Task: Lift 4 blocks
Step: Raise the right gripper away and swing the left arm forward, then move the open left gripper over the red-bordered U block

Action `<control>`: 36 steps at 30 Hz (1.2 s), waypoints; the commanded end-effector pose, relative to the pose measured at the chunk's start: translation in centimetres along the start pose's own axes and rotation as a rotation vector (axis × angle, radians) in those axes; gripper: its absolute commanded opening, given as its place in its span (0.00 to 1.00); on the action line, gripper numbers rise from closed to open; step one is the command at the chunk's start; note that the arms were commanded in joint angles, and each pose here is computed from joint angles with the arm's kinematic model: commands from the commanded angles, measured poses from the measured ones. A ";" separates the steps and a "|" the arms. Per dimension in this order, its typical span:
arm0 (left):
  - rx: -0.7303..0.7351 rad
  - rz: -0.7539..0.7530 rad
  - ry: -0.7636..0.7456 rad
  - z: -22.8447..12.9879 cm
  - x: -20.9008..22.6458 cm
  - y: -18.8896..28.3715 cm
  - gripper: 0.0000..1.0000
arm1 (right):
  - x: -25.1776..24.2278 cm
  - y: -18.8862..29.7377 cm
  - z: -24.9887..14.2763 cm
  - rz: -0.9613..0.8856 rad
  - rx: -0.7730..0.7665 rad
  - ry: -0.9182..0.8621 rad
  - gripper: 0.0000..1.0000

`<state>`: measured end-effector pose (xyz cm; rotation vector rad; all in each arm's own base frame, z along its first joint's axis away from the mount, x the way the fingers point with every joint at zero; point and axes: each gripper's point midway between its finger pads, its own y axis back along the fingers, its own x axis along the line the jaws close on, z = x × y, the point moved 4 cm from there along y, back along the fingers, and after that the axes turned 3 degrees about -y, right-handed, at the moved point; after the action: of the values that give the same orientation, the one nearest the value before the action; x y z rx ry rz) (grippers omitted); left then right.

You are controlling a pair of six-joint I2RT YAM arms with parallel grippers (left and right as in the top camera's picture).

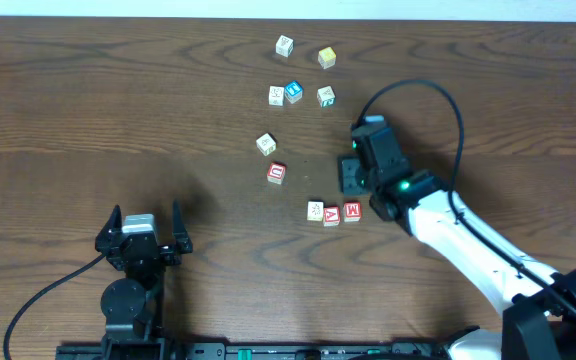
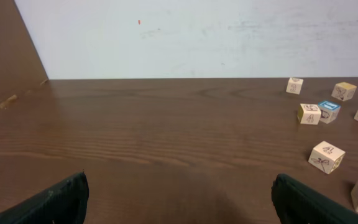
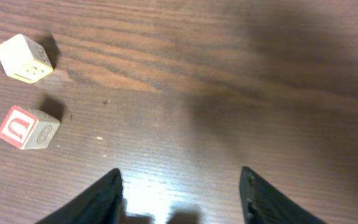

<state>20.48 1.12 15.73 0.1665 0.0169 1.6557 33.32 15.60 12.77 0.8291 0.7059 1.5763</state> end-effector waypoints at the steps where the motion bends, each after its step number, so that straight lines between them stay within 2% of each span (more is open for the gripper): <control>1: 0.048 -0.002 -0.018 -1.5 -0.1 -0.1 0.94 | -0.4 1.3 2.5 -0.016 -0.020 0.021 0.48; 3: 0.017 0.047 -0.044 -0.8 0.5 -0.1 0.94 | -1.1 2.3 3.3 -0.048 -0.007 0.008 0.38; 5: -0.034 -0.005 -0.011 0.3 -0.1 -0.1 0.94 | -2.2 3.4 4.3 -0.088 -0.016 -0.009 0.38; 8: -0.102 -0.175 -0.003 2.3 -2.2 0.4 0.94 | -3.8 5.5 6.2 -0.122 -0.074 -0.025 0.46; 11: -0.084 -0.189 0.036 2.9 -2.3 0.3 0.94 | -5.4 7.7 7.9 -0.128 -0.154 -0.067 0.54; 15: -0.059 -0.205 0.033 5.5 -2.3 -0.1 0.94 | -7.5 9.7 8.7 -0.146 -0.198 -0.082 0.56; 23: 0.069 -0.351 0.024 11.0 -5.1 -4.2 0.94 | -8.8 10.3 7.6 -0.177 -0.150 -0.103 0.52; 26: 0.111 -0.401 0.021 11.2 -6.2 -5.4 0.94 | -8.7 10.4 7.6 -0.169 -0.151 -0.103 0.56; 32: 0.085 -0.547 0.074 11.8 -8.4 -6.4 0.94 | -8.8 10.4 7.7 -0.171 -0.155 -0.102 0.64; 36: 0.230 -0.581 0.121 10.6 -10.0 -8.4 0.95 | -9.6 10.5 7.9 -0.185 -0.161 -0.120 0.65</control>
<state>29.69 -7.31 23.87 0.2124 0.2479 1.1514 34.52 5.30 23.72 0.7247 0.5701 1.3988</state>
